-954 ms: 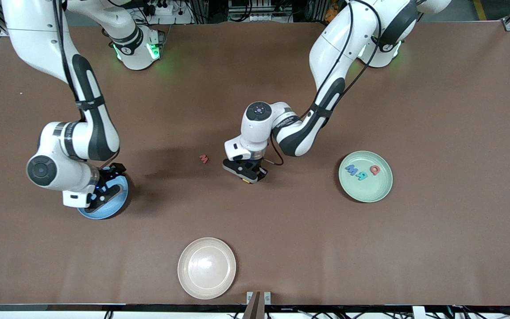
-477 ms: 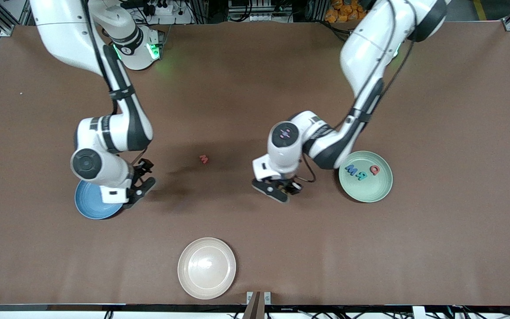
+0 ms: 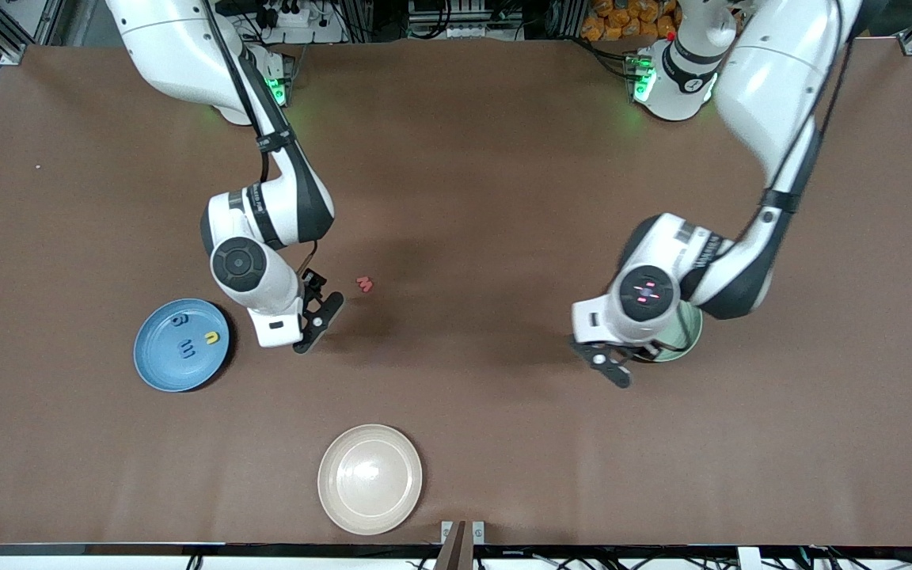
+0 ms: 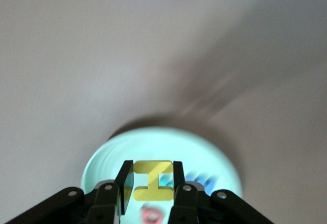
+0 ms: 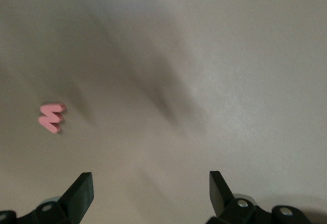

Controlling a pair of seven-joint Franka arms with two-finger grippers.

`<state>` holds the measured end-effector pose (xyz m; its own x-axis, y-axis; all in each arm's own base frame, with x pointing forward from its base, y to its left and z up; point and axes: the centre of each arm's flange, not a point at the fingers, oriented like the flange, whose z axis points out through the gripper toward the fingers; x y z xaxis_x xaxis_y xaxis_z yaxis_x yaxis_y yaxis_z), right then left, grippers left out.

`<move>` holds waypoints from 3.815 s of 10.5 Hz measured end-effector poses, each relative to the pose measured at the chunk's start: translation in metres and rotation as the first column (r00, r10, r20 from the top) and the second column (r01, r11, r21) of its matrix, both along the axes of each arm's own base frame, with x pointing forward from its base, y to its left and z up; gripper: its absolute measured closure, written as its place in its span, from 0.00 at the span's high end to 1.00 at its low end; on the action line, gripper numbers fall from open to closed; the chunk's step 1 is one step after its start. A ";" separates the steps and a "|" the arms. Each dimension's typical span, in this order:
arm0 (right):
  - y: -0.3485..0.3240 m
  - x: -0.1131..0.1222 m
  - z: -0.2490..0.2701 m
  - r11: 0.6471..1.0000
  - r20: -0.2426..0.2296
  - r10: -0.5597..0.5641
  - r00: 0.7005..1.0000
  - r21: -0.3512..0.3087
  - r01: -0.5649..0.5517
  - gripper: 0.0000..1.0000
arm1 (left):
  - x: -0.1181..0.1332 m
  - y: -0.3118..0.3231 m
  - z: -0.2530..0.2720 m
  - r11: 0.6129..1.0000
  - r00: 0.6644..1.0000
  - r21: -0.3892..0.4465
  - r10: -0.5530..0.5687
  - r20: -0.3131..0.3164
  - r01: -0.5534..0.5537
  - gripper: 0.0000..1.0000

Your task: Sort upper and lower case letters into plates

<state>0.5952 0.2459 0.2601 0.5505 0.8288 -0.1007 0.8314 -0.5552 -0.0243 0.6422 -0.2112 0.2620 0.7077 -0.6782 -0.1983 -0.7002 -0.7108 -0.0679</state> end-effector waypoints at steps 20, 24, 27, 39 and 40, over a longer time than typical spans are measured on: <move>0.063 -0.106 -0.090 0.982 0.084 -0.172 0.982 0.098 0.163 0.79 | 0.037 0.109 0.049 0.975 0.965 -0.102 0.213 0.156 -0.199 1.00; 0.061 -0.102 -0.080 0.979 0.094 -0.181 0.979 0.109 0.171 0.27 | 0.057 0.135 0.108 0.844 0.829 -0.219 0.528 0.183 -0.489 1.00; 0.024 -0.071 -0.048 0.956 0.129 -0.274 0.953 0.149 0.254 0.27 | 0.048 0.136 0.193 0.776 0.754 -0.275 0.624 0.207 -0.567 1.00; -0.283 -0.019 -0.016 0.698 0.055 -0.715 0.697 0.115 0.707 0.49 | -0.046 0.141 0.337 0.730 0.718 -0.188 0.682 0.139 -0.657 1.00; -0.283 -0.020 -0.014 0.697 0.049 -0.716 0.697 0.112 0.708 0.61 | -0.049 0.145 0.338 0.738 0.727 -0.176 0.674 0.135 -0.651 1.00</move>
<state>0.5749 -0.0372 0.2458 0.9819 0.1883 0.0194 0.1890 -0.9809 -0.0457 0.5928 -0.0664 0.5996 0.9992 -0.0319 0.0220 -0.0311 -0.9989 -0.0355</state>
